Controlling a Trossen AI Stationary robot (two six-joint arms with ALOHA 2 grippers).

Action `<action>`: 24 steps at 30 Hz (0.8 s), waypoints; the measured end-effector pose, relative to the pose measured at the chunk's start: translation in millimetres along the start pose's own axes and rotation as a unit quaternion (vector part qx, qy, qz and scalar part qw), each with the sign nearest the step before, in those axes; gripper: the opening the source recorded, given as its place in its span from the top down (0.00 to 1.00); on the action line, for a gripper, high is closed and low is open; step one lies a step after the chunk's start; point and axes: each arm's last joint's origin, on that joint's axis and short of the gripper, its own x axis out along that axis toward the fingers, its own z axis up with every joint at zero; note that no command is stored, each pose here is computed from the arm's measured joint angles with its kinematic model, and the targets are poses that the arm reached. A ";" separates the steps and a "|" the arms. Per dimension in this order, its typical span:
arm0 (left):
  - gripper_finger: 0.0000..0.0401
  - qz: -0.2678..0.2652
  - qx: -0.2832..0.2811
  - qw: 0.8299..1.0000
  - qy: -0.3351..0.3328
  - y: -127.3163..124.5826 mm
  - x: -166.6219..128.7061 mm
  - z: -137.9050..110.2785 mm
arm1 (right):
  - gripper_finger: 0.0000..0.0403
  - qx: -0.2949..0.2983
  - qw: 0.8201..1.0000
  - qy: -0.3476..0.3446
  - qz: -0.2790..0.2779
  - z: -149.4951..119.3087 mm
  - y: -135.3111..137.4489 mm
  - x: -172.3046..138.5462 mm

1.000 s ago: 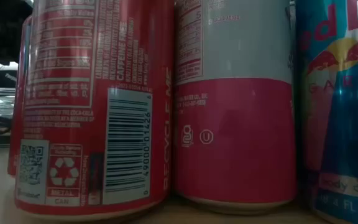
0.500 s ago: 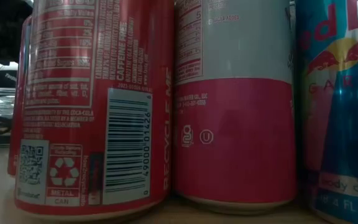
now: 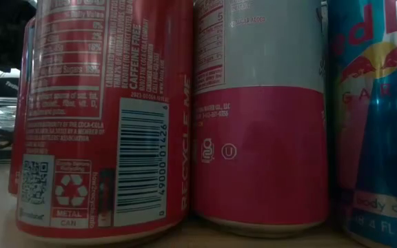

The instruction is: Sort soda cans

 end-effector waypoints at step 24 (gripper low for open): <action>0.95 0.003 0.036 0.999 -0.002 0.2 0.0 0.4 | 0.96 0.001 1.000 -0.001 -0.004 0.2 -0.7 0.0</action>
